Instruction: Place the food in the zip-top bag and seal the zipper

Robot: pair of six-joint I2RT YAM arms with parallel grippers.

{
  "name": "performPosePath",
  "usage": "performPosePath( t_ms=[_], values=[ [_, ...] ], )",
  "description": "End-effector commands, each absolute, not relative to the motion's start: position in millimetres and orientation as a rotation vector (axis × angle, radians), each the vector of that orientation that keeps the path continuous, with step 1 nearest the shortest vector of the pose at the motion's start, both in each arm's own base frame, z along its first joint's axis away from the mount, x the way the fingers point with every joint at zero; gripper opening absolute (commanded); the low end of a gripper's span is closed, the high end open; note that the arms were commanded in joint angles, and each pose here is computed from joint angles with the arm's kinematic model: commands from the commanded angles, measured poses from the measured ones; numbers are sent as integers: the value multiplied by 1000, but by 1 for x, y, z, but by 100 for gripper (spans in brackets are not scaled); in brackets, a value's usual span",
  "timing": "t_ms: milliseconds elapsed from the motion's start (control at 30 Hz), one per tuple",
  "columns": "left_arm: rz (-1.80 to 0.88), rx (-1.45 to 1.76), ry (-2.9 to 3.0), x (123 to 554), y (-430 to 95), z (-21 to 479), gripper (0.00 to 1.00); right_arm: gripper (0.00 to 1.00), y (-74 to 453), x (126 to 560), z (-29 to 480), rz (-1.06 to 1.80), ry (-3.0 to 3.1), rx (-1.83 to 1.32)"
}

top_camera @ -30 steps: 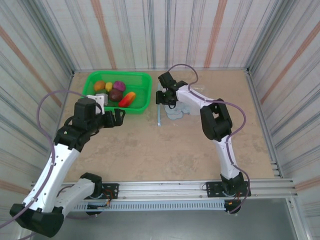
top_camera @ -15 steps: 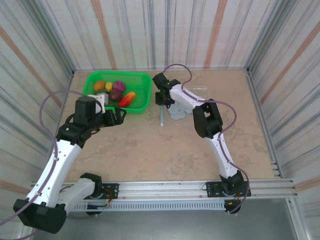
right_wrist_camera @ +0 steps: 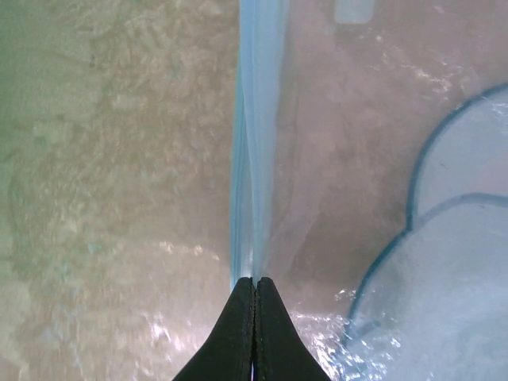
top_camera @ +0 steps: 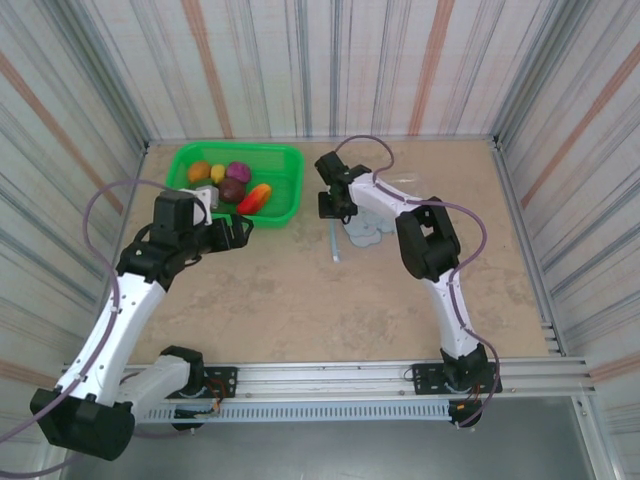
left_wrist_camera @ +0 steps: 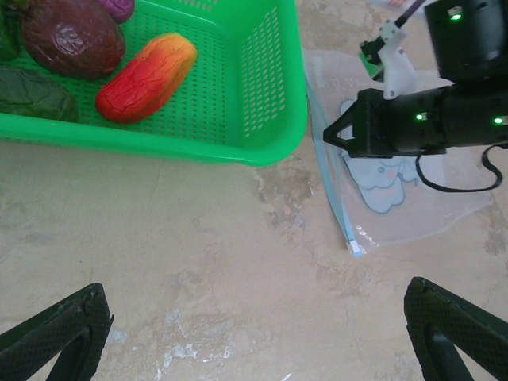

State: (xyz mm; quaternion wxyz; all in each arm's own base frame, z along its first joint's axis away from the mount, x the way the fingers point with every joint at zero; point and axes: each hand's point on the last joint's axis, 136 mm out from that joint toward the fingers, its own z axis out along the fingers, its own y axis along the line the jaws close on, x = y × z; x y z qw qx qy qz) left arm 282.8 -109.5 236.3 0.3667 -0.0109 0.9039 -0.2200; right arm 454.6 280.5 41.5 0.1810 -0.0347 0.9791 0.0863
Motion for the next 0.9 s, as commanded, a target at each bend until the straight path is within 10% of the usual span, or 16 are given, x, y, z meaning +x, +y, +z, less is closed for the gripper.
performPosePath(
  t_ms=[0, 433, 633, 867],
  values=[
    [-661, 3, 2332, 284, -122, 231, 99, 0, 279, 451, 87, 420, 2687, -77],
    [-918, 235, 2443, 282, -248, 216, 96, 0, 278, 381, 166, 985, 2513, -187],
    [-1095, 141, 2515, 302, -292, 178, 72, 0, 264, 350, 190, 1006, 2444, -188],
    [-1171, 146, 2476, 321, -311, 169, 69, 0, 256, 326, 205, 1088, 2402, -193]
  ],
)
